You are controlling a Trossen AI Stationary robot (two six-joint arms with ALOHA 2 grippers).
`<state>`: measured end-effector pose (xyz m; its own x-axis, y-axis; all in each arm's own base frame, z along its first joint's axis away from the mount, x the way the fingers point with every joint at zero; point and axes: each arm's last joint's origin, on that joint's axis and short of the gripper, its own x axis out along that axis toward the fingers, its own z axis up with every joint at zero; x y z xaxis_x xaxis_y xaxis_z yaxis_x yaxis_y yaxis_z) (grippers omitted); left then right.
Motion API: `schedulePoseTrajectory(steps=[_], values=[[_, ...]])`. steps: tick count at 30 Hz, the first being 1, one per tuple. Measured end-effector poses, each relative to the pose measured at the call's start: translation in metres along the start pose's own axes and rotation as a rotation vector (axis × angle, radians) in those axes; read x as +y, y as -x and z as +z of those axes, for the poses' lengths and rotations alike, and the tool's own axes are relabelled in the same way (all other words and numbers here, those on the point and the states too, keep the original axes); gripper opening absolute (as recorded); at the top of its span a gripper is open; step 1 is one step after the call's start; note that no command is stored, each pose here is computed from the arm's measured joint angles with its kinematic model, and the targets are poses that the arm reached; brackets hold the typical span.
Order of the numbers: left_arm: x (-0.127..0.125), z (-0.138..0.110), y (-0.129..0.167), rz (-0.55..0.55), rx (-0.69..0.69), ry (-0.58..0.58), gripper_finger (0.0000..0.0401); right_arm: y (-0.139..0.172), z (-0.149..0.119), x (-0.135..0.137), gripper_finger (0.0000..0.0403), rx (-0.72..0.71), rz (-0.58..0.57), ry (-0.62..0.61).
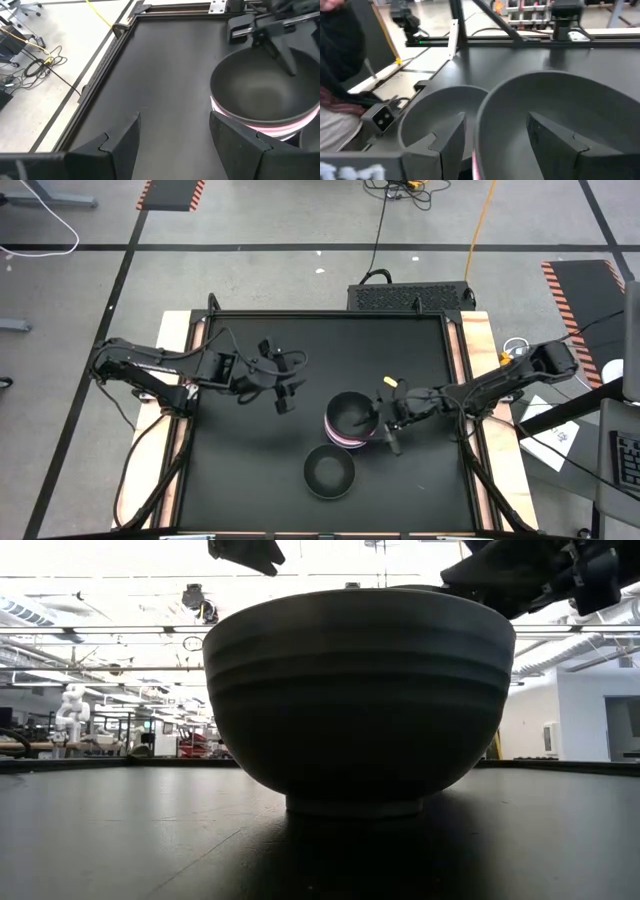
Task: Nest bowls inside each other
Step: Stack the left black bowl on top of the pink bowl
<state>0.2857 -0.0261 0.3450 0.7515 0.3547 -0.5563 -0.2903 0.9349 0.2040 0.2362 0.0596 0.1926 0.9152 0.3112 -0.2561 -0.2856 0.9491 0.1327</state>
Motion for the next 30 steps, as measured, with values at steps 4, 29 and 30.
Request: schedulePoseTrajectory(steps=[4,29,30], values=[[-0.004,0.0,0.002,-0.011,-0.003,-0.007,0.0239,-0.003,-0.003,-0.001,0.0199,0.009,-0.011,-0.013],[-0.018,-0.002,0.009,-0.055,-0.012,-0.029,0.0239,-0.013,-0.012,0.004,0.0199,0.02,0.01,-0.076],[-0.018,-0.002,0.009,-0.055,-0.012,-0.028,0.0239,-0.011,-0.009,0.004,0.0199,0.017,0.011,-0.071]])
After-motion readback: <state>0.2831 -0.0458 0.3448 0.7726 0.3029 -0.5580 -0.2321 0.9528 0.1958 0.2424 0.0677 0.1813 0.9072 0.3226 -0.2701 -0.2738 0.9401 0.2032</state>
